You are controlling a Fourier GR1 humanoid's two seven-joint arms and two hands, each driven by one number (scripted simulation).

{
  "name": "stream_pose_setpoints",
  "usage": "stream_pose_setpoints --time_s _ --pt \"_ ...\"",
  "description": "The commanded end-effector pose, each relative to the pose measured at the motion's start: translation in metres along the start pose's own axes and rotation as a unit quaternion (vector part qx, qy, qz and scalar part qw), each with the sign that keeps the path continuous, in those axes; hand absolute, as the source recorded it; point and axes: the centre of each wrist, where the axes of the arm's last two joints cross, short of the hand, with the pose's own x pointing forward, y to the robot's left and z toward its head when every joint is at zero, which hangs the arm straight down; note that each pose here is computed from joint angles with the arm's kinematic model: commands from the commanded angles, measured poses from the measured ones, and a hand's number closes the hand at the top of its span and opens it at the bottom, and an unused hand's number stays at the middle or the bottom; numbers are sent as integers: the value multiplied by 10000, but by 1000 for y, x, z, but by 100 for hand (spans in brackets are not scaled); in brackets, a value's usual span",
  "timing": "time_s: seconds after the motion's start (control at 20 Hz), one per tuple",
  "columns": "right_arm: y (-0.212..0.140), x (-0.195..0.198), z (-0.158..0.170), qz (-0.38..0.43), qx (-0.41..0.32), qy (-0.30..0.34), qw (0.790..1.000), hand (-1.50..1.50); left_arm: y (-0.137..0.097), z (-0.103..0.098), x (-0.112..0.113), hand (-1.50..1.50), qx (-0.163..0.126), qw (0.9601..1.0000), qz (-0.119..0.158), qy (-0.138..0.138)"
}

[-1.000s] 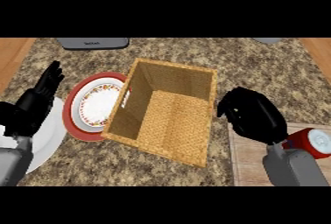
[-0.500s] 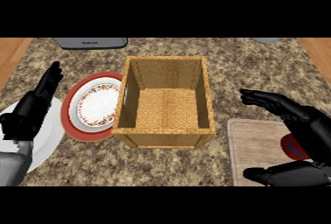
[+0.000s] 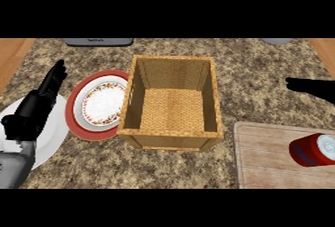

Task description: Pick the can from the cutting board and place it in the basket

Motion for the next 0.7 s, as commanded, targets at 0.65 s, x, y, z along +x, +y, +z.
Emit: stream_pose_setpoints --time_s 0.65 --pt "-57 -35 0 1020 2207 977 9651 -150 -8 4 0 0 -137 9999 -28 -96"
